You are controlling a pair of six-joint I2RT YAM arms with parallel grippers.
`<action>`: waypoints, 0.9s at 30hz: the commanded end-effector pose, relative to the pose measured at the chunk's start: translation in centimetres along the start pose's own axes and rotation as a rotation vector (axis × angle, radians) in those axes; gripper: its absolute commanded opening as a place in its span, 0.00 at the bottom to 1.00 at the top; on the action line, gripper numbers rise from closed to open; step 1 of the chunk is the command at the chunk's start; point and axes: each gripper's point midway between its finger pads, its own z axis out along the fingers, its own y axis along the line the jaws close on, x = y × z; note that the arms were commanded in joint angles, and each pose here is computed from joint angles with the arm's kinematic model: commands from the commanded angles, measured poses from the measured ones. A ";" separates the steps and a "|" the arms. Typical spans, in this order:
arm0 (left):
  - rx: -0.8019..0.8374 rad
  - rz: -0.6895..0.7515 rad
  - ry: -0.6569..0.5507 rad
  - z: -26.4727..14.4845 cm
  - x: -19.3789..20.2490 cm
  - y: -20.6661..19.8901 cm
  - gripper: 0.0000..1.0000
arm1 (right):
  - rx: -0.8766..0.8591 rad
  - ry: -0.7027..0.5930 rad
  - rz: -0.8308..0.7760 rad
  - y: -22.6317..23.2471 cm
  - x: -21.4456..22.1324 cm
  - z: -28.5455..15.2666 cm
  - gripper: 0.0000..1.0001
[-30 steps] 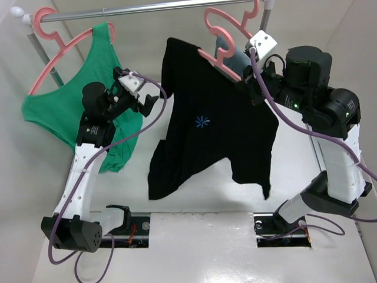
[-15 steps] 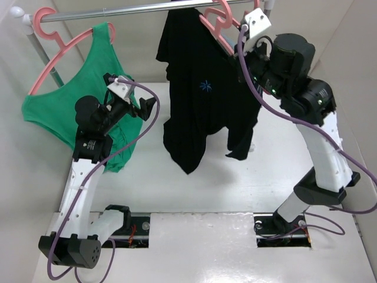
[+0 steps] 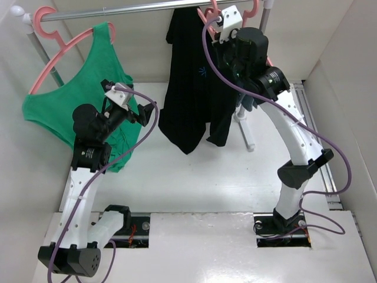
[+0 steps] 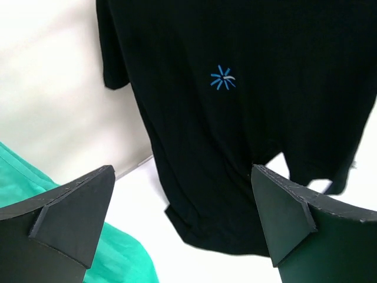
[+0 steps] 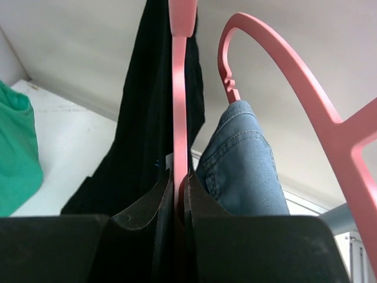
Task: Place the t-shirt on the hanger
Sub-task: Hang the hanger with tshirt onto the clothesline
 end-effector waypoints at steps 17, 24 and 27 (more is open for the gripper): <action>0.000 -0.021 -0.010 -1.7 1.2 -1.3 1.00 | 0.057 -0.261 -0.078 -0.1 -6.2 -11.1 0.98; -0.059 -0.132 0.120 -2.2 8.1 -1.4 1.00 | -0.006 -0.328 -0.168 1.7 -6.3 -18.0 1.00; -0.086 -0.222 0.212 -2.9 13.1 -2.1 1.00 | -0.251 -0.321 -0.259 7.5 -2.4 -17.7 1.00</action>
